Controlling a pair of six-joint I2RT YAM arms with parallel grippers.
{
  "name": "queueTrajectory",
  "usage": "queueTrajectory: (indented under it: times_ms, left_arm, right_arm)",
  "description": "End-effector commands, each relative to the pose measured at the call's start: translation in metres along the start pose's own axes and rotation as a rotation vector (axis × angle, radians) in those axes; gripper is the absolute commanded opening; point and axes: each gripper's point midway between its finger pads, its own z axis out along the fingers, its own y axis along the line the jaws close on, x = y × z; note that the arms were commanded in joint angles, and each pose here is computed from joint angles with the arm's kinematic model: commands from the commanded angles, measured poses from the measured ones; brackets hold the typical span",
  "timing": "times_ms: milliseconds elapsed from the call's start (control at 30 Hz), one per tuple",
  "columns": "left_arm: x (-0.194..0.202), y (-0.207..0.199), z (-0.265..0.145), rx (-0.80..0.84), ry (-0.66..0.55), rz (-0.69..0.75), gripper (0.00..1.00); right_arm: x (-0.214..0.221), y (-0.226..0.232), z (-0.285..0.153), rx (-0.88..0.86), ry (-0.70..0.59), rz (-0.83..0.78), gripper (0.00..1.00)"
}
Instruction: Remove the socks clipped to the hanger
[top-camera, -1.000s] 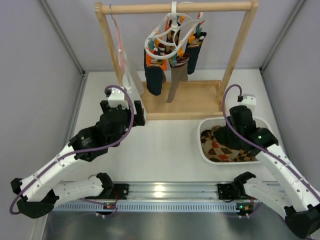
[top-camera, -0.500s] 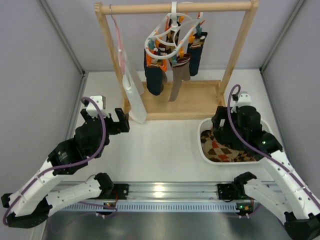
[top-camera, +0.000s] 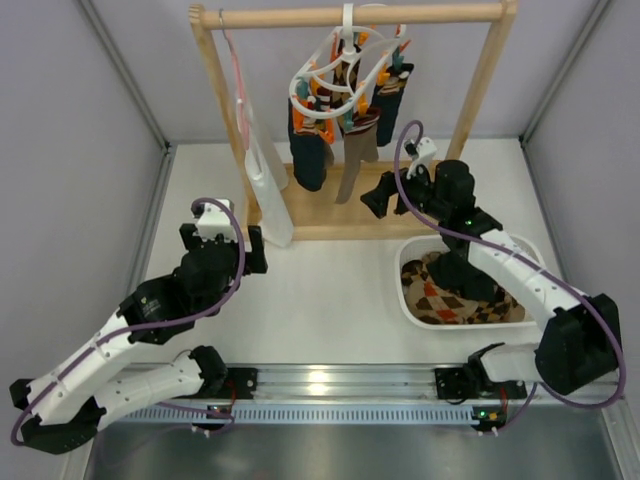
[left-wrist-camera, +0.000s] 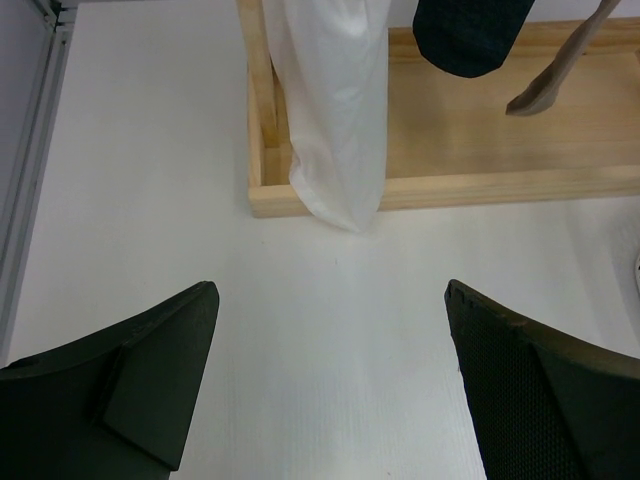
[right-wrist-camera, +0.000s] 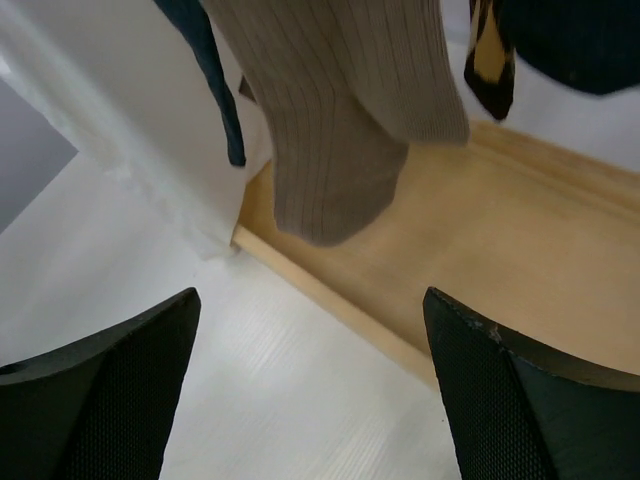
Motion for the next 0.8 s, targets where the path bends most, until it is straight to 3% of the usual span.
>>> queueTrajectory:
  times_ms: [0, 200, 400, 767]
  left_arm:
    - [0.002, -0.003, 0.001, 0.008, 0.003, -0.011, 0.98]
    - [0.004, -0.006, 0.003, 0.014, 0.011, -0.016, 0.98]
    - [0.008, -0.011, 0.005, 0.031, 0.03, 0.002, 0.98]
    - [0.012, -0.018, 0.008, 0.044, 0.053, 0.019, 0.98]
  right_arm:
    - [-0.078, 0.011, 0.012, -0.066, -0.2, -0.181, 0.89]
    - [-0.092, 0.014, 0.025, -0.1, -0.243, -0.155, 0.89]
    - [-0.106, -0.006, 0.024, -0.055, -0.273, -0.252, 0.92]
    - [-0.089, -0.004, 0.053, -0.403, -0.116, -0.355, 0.88]
